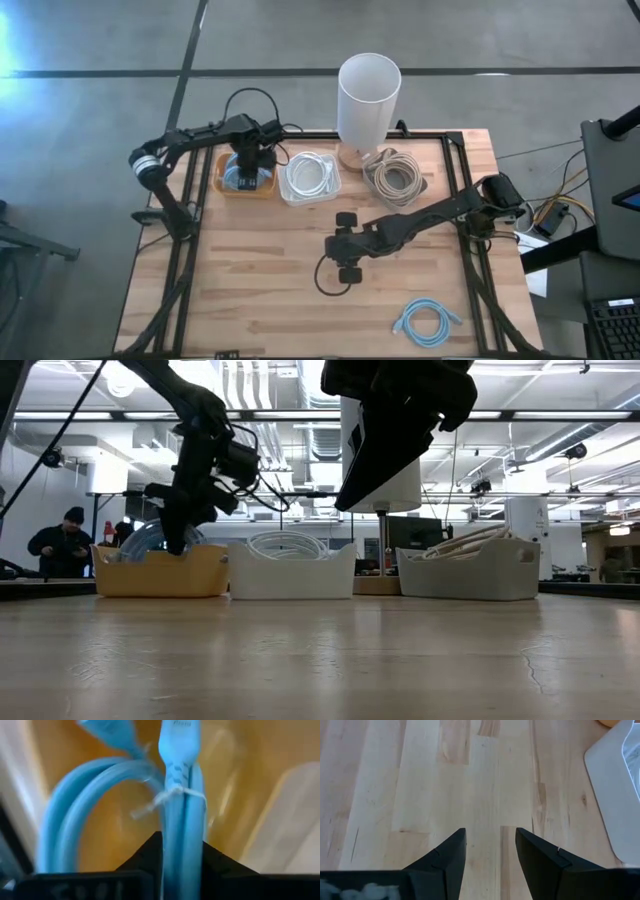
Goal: Pick & Place USB Port
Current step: Put the top blue USB cable into the yellow bin, then put the blue USB cable into the yellow bin
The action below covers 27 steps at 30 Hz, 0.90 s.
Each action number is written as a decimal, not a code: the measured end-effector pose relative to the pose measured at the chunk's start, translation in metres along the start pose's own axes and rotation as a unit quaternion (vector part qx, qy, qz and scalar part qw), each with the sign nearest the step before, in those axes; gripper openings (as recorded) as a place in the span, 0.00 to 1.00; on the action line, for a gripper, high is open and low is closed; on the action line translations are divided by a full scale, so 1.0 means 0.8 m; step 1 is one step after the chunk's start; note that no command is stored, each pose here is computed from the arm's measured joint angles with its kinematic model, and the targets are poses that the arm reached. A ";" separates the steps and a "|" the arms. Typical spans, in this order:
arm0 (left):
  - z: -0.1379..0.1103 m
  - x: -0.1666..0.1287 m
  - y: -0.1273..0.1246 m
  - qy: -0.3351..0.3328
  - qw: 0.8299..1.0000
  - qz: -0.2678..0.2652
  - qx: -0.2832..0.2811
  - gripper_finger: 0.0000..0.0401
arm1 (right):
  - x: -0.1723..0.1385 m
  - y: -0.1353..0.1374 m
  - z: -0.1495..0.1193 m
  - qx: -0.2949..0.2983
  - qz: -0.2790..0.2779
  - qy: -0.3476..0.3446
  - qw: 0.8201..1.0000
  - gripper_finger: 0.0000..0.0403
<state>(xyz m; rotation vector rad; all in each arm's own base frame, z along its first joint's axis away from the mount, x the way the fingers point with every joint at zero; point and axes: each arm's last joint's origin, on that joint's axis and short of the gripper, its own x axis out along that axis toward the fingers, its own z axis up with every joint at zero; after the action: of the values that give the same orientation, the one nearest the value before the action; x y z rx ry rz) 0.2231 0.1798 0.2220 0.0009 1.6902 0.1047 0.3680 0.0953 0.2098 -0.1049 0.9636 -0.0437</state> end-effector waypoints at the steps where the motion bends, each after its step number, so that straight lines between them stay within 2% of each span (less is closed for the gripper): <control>1: 0.000 0.000 0.001 0.006 1.000 0.010 -0.001 0.20 | 0.000 0.000 0.000 0.000 0.000 0.000 1.000 0.42; 9: -0.013 -0.019 0.002 0.030 0.995 0.097 -0.026 0.28 | 0.000 -0.001 0.000 0.000 -0.001 0.000 1.000 0.42; 16: -0.036 -0.053 -0.009 0.030 0.983 0.171 -0.060 0.28 | 0.000 -0.001 0.000 0.009 0.000 0.001 1.000 0.42; 23: -0.063 -0.098 -0.037 -0.068 0.974 0.188 -0.104 0.27 | -0.001 0.001 -0.006 0.046 -0.004 0.024 0.999 0.42; 27: -0.076 -0.121 -0.060 -0.165 0.971 0.135 -0.111 0.25 | -0.013 0.001 -0.013 0.087 -0.004 0.060 0.994 0.42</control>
<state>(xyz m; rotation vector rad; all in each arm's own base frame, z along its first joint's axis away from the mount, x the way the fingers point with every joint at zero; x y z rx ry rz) 0.1776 0.1216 0.3218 0.0763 1.3301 0.4729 0.3539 0.0959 0.2122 0.0548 1.0750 -0.1415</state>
